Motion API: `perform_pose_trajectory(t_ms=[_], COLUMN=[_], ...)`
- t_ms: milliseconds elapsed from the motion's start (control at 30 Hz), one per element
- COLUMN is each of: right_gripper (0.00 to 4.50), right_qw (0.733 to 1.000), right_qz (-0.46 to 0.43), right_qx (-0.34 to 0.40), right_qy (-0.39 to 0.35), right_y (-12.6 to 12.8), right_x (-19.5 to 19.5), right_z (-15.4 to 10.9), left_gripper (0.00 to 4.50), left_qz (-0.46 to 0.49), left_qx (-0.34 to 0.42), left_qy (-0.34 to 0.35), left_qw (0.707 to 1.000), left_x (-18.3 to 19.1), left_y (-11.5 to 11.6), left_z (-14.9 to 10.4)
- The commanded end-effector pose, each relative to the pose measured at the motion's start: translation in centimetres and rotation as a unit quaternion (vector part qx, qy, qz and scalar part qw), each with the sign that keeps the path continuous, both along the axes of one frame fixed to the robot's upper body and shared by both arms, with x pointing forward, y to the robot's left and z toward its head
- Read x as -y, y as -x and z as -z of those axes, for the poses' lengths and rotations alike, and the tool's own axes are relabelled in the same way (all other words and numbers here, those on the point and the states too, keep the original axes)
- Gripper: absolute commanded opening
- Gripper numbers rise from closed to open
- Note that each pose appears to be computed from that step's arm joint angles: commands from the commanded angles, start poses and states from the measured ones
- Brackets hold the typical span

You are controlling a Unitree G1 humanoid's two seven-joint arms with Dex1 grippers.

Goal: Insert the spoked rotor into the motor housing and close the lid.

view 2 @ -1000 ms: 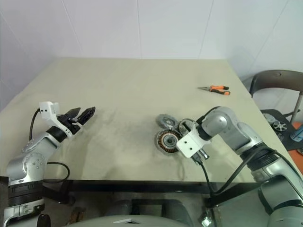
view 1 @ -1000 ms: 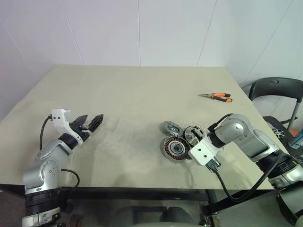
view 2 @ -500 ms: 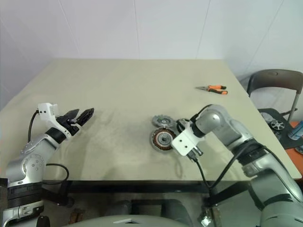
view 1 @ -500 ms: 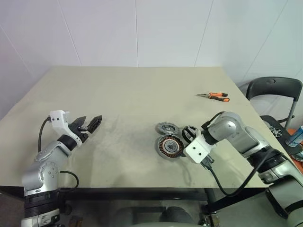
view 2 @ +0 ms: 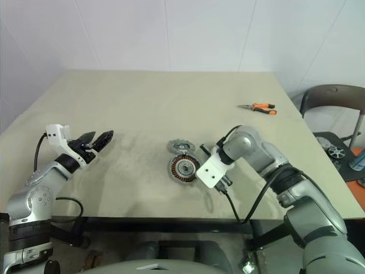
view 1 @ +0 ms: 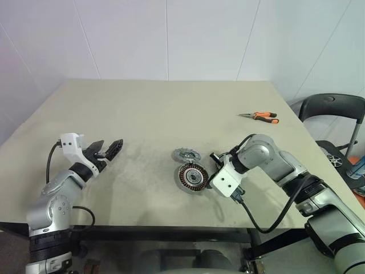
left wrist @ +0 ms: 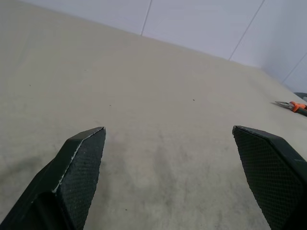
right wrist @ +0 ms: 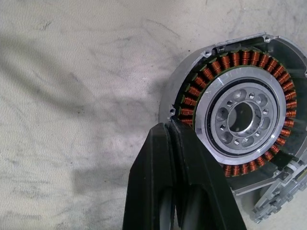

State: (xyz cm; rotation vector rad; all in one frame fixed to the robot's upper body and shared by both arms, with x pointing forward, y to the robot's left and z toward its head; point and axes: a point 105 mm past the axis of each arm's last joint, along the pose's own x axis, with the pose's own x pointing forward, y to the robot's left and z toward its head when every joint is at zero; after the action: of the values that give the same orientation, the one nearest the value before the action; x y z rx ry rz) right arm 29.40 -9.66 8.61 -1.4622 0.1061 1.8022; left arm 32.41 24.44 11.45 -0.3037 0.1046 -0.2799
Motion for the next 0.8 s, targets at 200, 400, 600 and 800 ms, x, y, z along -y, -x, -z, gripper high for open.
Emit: perform_pose_trajectory(t_ms=[200, 400, 600, 800], right_gripper=[0.05, 0.46, 0.94, 0.94], right_qw=[0.999, 0.999, 0.998, 0.998], right_qz=[0.026, 0.018, 0.031, 0.044], right_qx=[0.005, 0.019, 0.027, 0.026], right_qy=[-0.032, -0.043, -0.053, -0.034], right_y=[-0.6, -0.7, -1.1, -1.5], right_x=[-0.2, -0.6, -0.9, 0.4], right_z=[-2.1, -2.2, -2.3, -3.7], left_gripper=[4.50, 4.50, 4.50, 4.50], left_qz=[0.005, 0.009, 0.010, 0.010], left_qx=[0.030, 0.030, 0.029, 0.029], left_qy=[-0.012, -0.013, -0.013, -0.012], left_qw=[0.999, 0.999, 0.999, 0.999], left_x=[0.1, 0.3, 0.3, 0.4], left_y=[-0.3, -0.6, -0.6, -0.6], left_z=[-1.7, -1.8, -1.8, -1.7])
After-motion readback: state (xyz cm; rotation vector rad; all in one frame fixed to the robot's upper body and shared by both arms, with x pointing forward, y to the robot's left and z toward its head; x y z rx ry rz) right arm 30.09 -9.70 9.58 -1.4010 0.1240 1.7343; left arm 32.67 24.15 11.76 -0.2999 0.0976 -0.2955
